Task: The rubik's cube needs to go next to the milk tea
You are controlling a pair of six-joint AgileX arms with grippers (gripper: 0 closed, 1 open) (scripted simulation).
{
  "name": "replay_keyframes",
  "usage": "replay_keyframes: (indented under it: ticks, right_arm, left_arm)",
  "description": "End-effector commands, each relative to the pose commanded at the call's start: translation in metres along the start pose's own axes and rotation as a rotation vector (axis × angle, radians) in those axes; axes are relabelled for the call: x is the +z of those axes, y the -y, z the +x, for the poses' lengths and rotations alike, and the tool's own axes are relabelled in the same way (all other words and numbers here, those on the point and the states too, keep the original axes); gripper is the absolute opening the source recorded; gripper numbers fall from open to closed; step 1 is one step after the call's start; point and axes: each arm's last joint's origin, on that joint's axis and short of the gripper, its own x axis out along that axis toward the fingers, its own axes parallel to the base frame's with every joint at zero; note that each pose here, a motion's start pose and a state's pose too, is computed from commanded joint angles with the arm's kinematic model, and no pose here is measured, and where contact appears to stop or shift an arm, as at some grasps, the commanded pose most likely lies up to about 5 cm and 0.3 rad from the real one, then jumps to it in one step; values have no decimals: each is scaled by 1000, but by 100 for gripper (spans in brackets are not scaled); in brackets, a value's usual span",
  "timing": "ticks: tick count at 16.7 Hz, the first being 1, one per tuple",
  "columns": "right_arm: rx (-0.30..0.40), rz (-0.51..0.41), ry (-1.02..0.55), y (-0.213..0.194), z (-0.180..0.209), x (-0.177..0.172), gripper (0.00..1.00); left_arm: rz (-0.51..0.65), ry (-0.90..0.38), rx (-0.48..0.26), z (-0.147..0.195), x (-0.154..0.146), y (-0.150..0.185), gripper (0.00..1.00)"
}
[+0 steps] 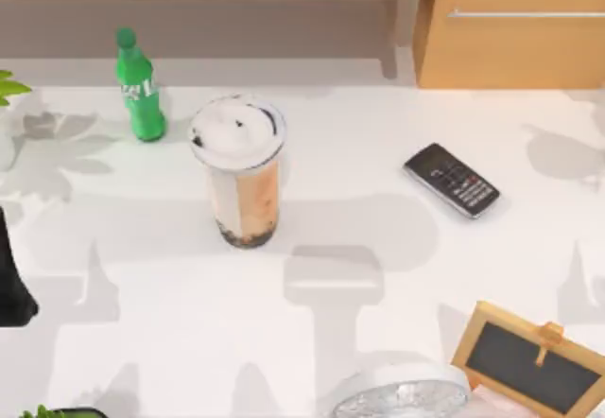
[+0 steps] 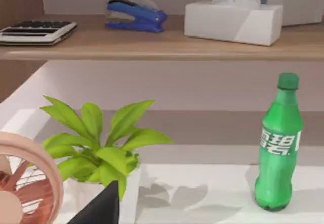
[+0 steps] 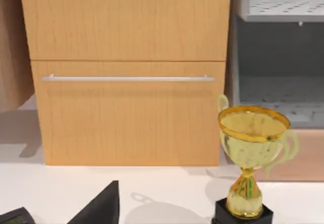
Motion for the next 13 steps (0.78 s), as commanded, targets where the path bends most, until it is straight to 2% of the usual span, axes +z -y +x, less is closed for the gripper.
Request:
replay_keyframes:
  ticks: [3, 5, 9, 13]
  right_arm:
    - [0, 0, 0, 0, 0, 0, 100]
    - [0, 0, 0, 0, 0, 0, 100]
    - [0, 0, 0, 0, 0, 0, 100]
    - [0, 0, 0, 0, 0, 0, 100]
  left_arm:
    - [1, 5, -2, 0, 3, 0, 100]
    - [3, 26, -7, 1, 16, 2, 100]
    - [2, 80, -14, 14, 65, 10, 100]
    - [-4, 77, -14, 62, 114, 32, 100]
